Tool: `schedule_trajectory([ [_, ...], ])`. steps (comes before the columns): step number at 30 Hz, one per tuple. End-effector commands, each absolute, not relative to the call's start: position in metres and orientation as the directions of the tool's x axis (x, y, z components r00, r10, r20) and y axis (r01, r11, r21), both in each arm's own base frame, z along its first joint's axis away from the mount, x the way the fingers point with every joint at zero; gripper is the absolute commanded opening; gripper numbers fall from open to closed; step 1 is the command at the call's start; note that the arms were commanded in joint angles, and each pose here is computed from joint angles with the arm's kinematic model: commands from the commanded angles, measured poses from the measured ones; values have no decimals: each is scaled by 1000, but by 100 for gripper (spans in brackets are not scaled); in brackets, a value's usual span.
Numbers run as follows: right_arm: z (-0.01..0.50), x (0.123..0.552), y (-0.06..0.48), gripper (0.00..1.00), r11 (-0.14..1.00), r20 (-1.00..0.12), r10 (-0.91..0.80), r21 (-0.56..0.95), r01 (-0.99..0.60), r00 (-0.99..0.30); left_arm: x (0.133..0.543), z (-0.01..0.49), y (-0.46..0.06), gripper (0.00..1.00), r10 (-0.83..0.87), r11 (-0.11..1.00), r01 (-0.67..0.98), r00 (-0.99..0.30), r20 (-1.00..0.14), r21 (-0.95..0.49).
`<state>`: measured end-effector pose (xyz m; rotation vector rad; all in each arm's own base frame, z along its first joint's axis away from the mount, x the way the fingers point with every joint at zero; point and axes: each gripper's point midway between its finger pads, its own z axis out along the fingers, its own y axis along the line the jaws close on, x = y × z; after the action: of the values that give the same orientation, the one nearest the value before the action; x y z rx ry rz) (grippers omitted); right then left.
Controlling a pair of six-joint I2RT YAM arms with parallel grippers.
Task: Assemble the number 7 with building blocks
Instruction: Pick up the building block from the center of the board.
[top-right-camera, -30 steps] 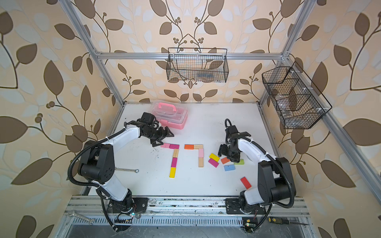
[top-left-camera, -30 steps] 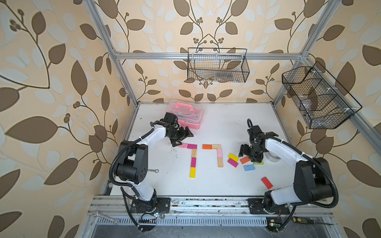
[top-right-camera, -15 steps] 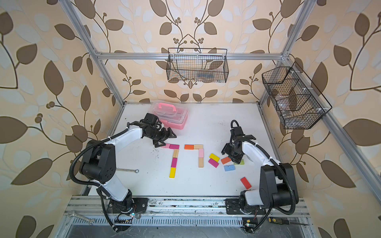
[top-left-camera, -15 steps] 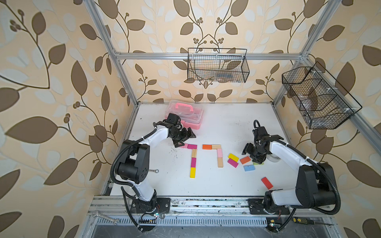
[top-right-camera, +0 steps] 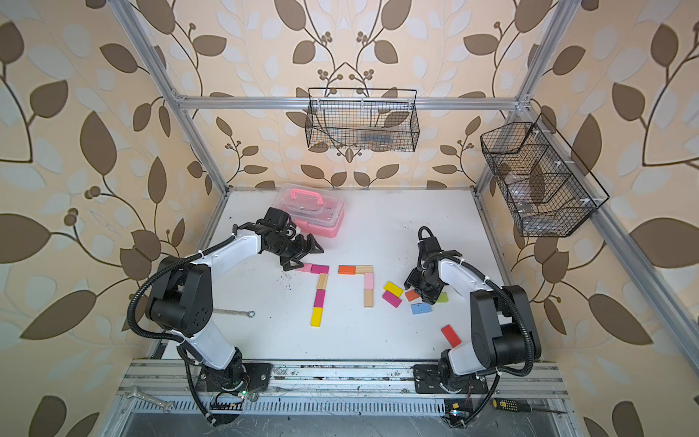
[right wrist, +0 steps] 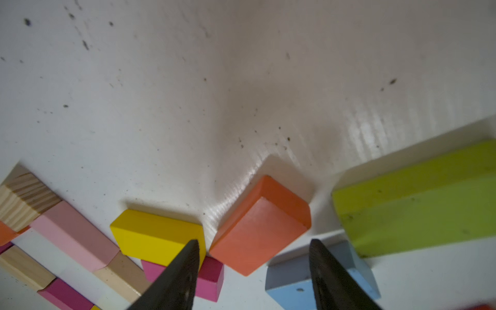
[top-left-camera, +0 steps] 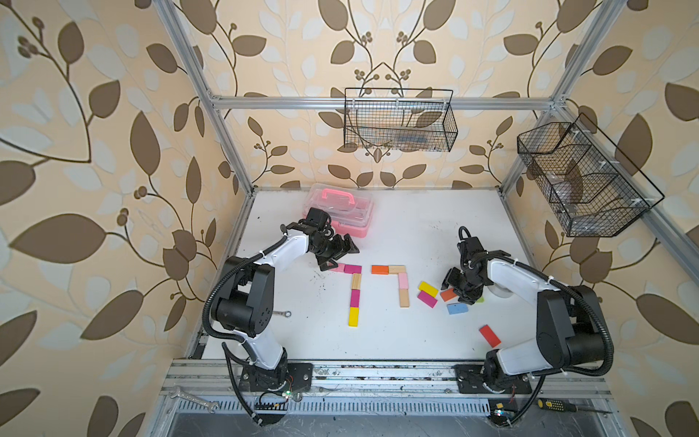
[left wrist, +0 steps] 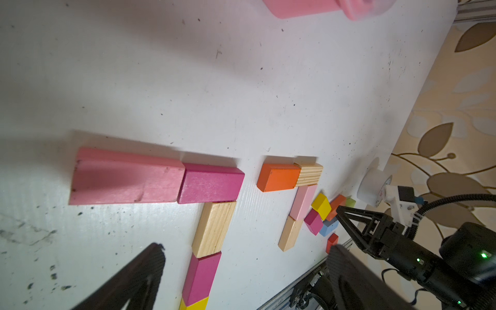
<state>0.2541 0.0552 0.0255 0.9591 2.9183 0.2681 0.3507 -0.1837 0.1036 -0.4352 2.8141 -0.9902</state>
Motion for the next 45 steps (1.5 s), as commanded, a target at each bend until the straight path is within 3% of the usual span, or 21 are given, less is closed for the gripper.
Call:
schedule_trajectory([
  [1, 17, 253, 58, 63, 790, 16, 595, 170, 588, -804, 356, 120, -186, 98, -289, 747, -185, -955, -62, -639],
  [8, 12, 254, 57, 55, 803, 25, 580, 151, 576, -814, 355, 120, -185, 98, -283, 752, -180, -957, -64, -634],
  [14, 10, 256, 60, 34, 813, 36, 564, 153, 562, -825, 356, 119, -185, 98, -282, 752, -182, -958, -60, -633],
  [19, 11, 256, 60, 26, 813, 34, 564, 154, 562, -825, 357, 119, -186, 98, -280, 752, -180, -958, -60, -634],
  [36, 22, 256, 57, 25, 827, -12, 549, 154, 541, -836, 354, 118, -185, 98, -287, 751, -185, -956, -61, -634],
  [45, 43, 265, 58, 24, 859, -88, 505, 146, 491, -858, 352, 118, -183, 98, -296, 750, -190, -953, -63, -634],
])
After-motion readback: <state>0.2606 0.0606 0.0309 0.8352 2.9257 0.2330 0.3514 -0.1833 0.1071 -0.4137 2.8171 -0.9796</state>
